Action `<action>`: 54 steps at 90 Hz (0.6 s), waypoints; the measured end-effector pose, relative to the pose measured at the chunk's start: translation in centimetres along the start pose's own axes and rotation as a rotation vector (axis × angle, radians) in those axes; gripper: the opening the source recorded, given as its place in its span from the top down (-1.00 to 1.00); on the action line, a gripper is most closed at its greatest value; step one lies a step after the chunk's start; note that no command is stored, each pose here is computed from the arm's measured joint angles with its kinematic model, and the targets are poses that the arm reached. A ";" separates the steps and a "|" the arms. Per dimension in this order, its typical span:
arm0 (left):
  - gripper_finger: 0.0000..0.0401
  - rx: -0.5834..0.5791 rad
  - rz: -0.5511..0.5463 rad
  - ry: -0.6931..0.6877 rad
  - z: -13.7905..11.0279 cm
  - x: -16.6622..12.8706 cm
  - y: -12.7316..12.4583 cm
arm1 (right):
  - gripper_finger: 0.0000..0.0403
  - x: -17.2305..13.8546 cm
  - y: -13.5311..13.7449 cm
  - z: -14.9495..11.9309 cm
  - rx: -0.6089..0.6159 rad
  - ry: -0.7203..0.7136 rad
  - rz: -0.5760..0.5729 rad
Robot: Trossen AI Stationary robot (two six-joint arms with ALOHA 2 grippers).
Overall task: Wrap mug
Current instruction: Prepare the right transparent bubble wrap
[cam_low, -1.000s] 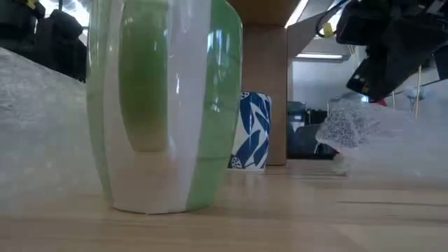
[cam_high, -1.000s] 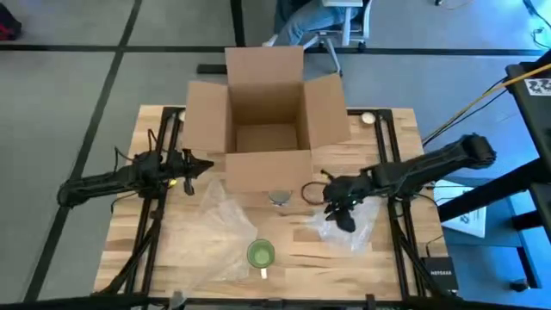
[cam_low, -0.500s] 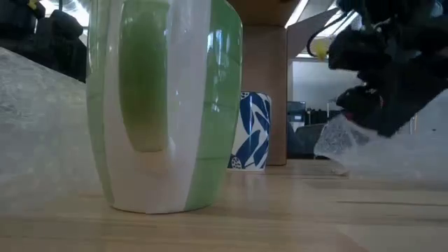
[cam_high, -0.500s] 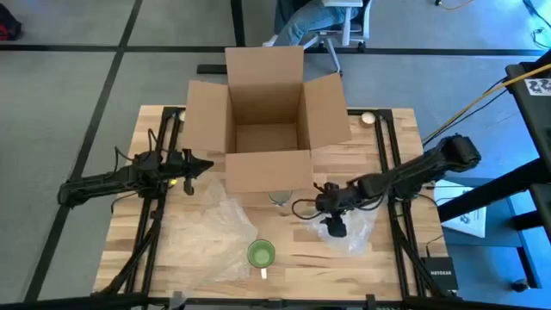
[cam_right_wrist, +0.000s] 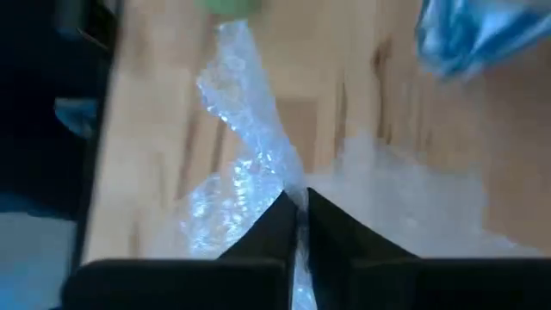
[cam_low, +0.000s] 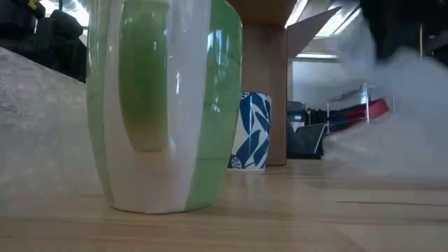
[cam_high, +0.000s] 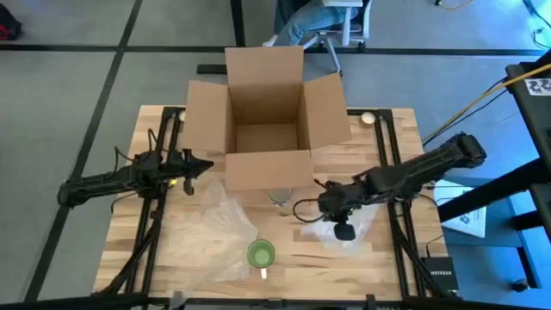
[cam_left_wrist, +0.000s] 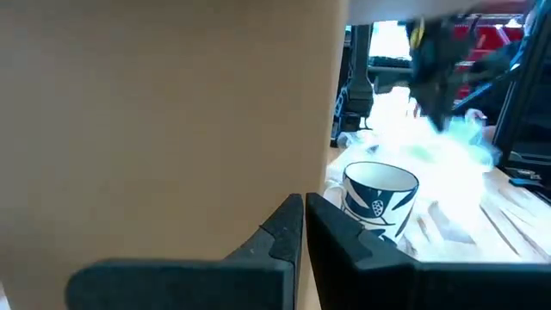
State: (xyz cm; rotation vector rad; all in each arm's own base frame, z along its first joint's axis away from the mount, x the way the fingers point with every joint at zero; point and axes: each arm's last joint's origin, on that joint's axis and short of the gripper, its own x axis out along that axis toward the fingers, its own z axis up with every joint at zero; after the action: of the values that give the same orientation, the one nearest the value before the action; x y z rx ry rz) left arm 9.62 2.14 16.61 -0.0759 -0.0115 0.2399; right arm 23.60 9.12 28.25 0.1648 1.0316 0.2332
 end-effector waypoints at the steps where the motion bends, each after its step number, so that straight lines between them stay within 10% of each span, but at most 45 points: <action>1: 1.00 -0.016 0.000 -0.001 0.0 0.0 0.0 | 0.98 -0.4 0.1 0.1 -0.003 -0.011 -0.002; 19: 1.00 -0.283 -0.019 -0.019 0.2 0.0 -0.1 | 0.99 -5.3 2.2 1.2 0.004 -0.207 0.004; 54: 1.00 -0.317 -0.078 -0.008 0.2 0.0 -0.2 | 1.00 -7.6 7.7 0.2 0.041 -0.366 -0.017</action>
State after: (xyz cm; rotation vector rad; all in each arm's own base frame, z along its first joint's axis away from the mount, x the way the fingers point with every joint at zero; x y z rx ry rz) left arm 9.66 1.93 16.86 -0.3894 -0.0599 0.1591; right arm 19.16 14.46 36.48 0.2264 0.6735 0.1592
